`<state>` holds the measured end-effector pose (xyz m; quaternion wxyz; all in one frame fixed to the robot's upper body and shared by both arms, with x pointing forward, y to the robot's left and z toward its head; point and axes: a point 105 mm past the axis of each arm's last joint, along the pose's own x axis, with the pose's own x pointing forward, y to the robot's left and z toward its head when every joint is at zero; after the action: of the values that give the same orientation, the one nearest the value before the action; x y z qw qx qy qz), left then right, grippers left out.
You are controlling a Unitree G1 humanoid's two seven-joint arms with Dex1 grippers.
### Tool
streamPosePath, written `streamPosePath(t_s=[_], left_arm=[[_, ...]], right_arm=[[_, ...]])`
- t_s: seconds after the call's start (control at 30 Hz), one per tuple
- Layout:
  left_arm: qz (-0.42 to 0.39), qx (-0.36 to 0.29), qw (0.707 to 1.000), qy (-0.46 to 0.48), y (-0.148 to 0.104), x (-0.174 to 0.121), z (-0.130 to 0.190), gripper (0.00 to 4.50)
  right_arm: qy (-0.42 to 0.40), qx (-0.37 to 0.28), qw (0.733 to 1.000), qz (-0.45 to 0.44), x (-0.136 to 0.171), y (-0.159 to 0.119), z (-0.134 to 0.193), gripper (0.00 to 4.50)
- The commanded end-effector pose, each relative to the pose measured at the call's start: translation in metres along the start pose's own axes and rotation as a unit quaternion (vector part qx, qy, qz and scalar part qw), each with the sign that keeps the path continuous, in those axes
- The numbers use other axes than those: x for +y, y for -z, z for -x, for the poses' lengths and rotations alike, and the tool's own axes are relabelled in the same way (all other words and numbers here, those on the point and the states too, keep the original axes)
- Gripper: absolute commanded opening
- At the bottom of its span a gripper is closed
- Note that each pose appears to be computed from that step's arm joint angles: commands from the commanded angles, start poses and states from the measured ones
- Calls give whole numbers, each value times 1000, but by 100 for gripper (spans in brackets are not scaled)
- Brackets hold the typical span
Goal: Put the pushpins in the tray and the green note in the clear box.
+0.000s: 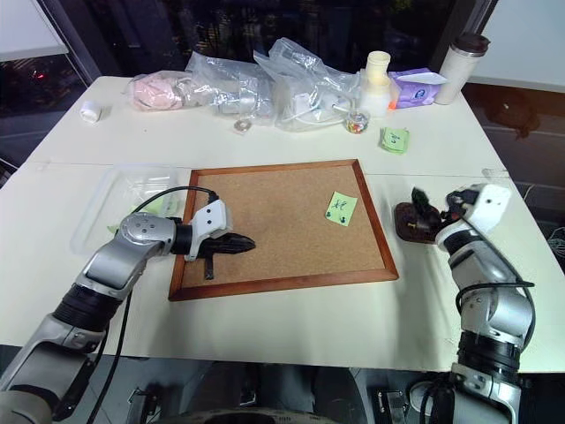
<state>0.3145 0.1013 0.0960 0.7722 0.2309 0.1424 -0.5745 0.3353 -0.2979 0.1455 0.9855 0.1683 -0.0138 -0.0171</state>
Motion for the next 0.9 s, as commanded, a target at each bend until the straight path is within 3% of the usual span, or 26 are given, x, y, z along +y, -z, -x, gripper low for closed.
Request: streamPosePath(t_s=[0.03,0.2,0.4,0.7,0.9], left_arm=[[1,11,1000,8,5,-5,-6,0],[0,10,1000,6,5,-5,-6,0],[0,12,1000,7,7,-5,-4,0],[1,13,1000,4,7,-6,-5,0],[1,22,1000,0,13,-7,-4,0]], right_arm=[[-9,-26,1000,-3,5,-19,4,446],[-9,-11,1000,26,5,-14,6,446],[-164,73,967,179,67,29,13,446],[-238,111,939,222,95,73,17,446],[-254,110,931,237,99,79,14,446]])
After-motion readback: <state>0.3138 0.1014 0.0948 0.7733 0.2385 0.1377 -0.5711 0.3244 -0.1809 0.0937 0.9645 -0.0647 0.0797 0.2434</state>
